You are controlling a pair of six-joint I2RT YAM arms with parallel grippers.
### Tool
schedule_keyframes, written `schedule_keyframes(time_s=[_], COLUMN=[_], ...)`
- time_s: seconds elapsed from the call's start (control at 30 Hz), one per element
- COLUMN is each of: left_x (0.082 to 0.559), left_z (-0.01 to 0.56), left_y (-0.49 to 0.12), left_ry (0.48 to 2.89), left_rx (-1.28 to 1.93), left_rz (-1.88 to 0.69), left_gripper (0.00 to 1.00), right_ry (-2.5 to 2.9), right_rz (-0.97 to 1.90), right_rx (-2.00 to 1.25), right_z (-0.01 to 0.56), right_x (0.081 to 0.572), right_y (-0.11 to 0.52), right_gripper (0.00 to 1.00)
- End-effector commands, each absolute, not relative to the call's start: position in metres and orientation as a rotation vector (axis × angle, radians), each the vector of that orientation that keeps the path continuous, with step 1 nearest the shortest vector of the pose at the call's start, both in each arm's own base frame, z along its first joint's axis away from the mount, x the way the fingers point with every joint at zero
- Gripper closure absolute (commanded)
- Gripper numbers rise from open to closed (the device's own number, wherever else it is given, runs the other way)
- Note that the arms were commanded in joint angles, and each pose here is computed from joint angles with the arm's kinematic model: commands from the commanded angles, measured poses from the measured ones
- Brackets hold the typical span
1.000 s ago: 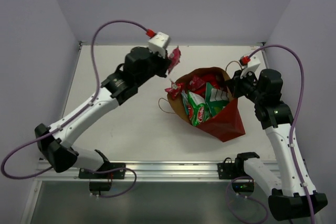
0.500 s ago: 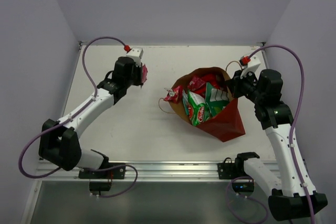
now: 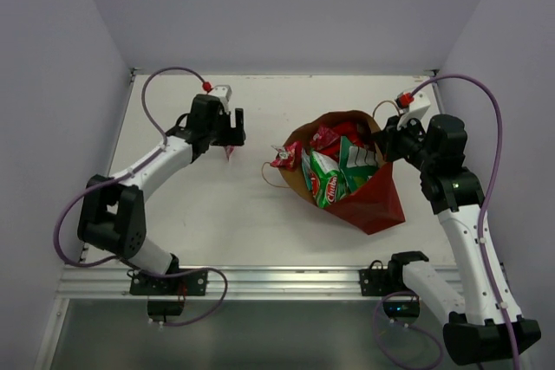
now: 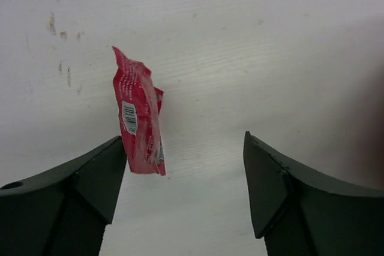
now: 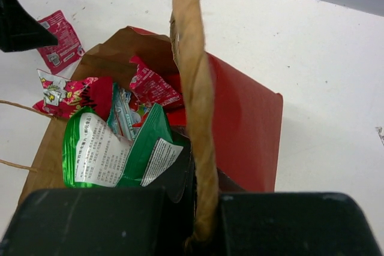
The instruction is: Take the snacks out of the paper bag
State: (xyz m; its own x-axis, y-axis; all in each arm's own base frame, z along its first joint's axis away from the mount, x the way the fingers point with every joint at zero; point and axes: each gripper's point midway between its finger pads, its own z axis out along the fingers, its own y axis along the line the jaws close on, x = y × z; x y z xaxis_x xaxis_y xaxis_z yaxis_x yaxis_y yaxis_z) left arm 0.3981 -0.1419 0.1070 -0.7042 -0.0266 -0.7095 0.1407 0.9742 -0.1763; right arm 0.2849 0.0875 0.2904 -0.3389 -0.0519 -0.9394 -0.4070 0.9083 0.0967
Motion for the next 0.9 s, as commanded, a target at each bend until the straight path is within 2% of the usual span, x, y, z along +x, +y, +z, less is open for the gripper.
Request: schedule_keyframes(time_s=[0.0,0.03,0.23,0.47,0.6,0.73,0.87], left_x=[0.383,0.375,0.322,0.322,0.325,0.320,0.313], left_z=[0.210,0.220,0.240,0.235,0.219,0.213,0.212], left_y=[-0.190,-0.200,-0.261,-0.276,-0.281,-0.290,-0.300], left_ry=[2.111,2.099,2.093,2.113,2.158,2.176,2.182], left_rx=[0.176,0.186,0.316,0.311,0.307,0.325,0.346], left_rz=[-0.508,-0.549,-0.749,-0.754,-0.745,-0.767,-0.790], left_gripper=[0.14,0.09,0.09,0.11,0.16,0.26,0.32], right_ry=[1.705,1.705,1.697,1.688,1.680,1.678,1.688], right_rz=[0.370,0.373,0.372,0.378,0.373,0.372,0.394], right_rx=[-0.353,-0.355,-0.355,-0.361,-0.360,-0.358,-0.334], right_z=[0.340,0.340,0.342,0.343,0.345,0.346,0.343], right_x=[0.290,0.290,0.289,0.286,0.284,0.284,0.285], right_y=[0.092,0.092,0.092,0.093,0.092,0.092,0.093], right_gripper=[1.00,1.00,1.00,1.00,1.00,1.00,1.00])
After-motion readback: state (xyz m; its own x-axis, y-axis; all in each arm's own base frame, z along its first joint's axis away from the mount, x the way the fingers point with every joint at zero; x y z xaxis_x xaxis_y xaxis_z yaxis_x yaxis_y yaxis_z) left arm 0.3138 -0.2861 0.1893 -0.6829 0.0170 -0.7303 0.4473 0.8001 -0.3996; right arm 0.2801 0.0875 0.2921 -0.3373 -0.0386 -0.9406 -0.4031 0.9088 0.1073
